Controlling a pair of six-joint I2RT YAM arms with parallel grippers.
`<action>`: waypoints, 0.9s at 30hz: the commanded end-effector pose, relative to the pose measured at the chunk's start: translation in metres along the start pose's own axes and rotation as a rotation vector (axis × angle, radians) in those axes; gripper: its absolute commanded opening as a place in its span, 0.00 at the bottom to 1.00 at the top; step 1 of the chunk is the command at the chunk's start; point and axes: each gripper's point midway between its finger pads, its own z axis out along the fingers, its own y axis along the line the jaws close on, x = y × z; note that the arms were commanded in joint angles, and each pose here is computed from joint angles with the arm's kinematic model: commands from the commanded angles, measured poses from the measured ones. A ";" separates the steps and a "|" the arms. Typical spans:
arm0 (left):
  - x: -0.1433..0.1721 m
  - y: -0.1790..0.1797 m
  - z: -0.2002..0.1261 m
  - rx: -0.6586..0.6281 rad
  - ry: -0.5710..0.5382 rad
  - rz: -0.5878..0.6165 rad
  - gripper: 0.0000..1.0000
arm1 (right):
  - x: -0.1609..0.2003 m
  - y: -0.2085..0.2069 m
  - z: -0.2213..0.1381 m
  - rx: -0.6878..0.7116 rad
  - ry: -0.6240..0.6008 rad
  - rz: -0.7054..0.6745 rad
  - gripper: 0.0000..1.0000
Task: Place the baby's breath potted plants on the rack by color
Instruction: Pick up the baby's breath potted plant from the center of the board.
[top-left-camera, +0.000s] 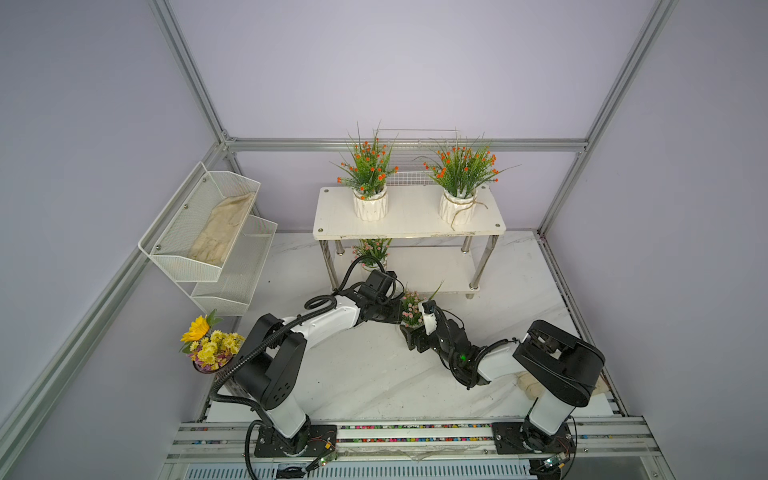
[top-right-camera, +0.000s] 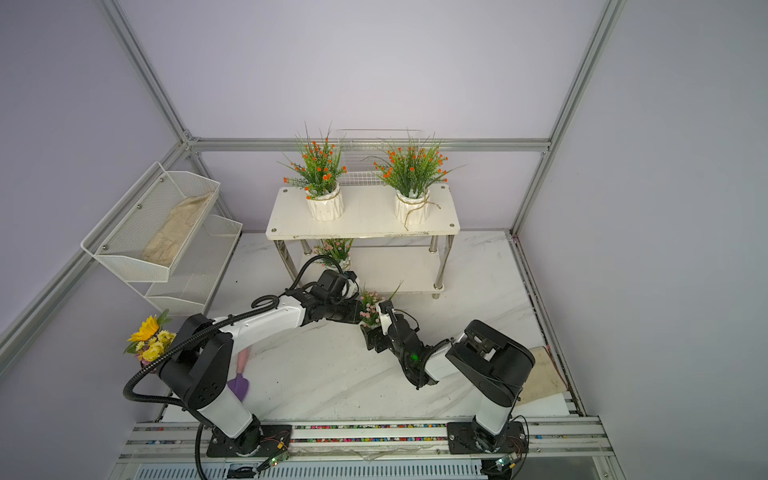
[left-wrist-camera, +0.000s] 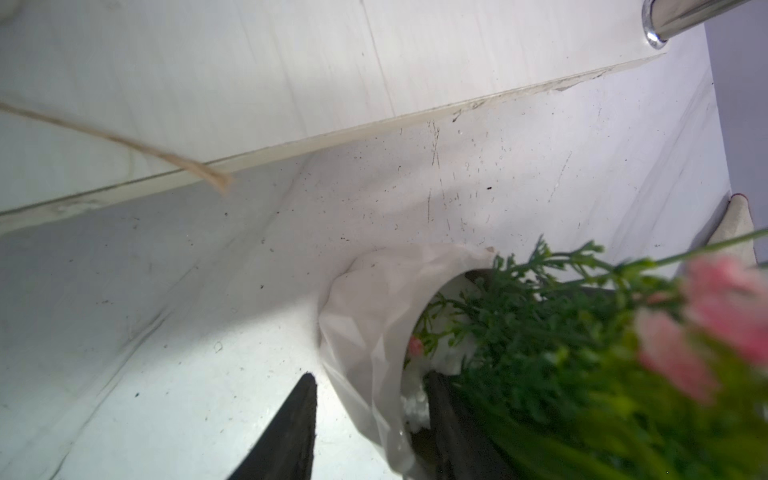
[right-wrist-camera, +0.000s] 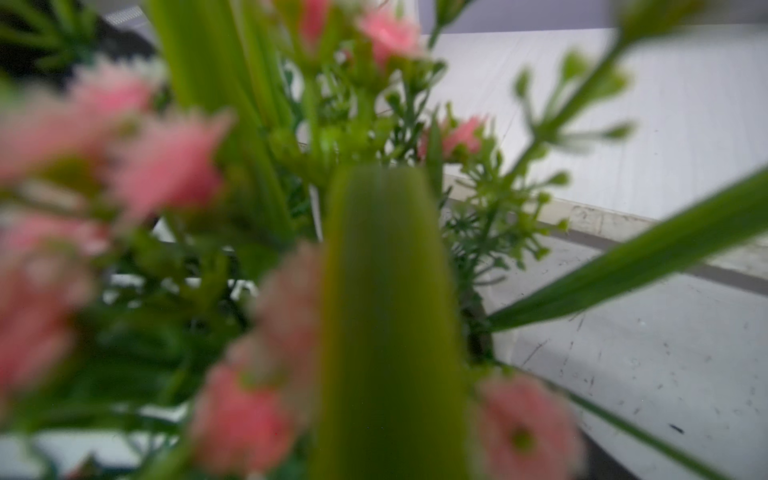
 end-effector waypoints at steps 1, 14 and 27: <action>-0.012 -0.008 -0.022 0.034 -0.057 0.007 0.46 | -0.028 0.010 -0.008 -0.036 -0.087 0.006 0.66; 0.000 0.028 -0.031 -0.047 -0.070 -0.054 0.47 | -0.045 0.009 -0.019 -0.027 -0.129 -0.008 0.65; 0.006 0.029 -0.015 -0.032 -0.049 -0.074 0.47 | -0.012 0.004 -0.021 -0.036 -0.064 0.019 0.66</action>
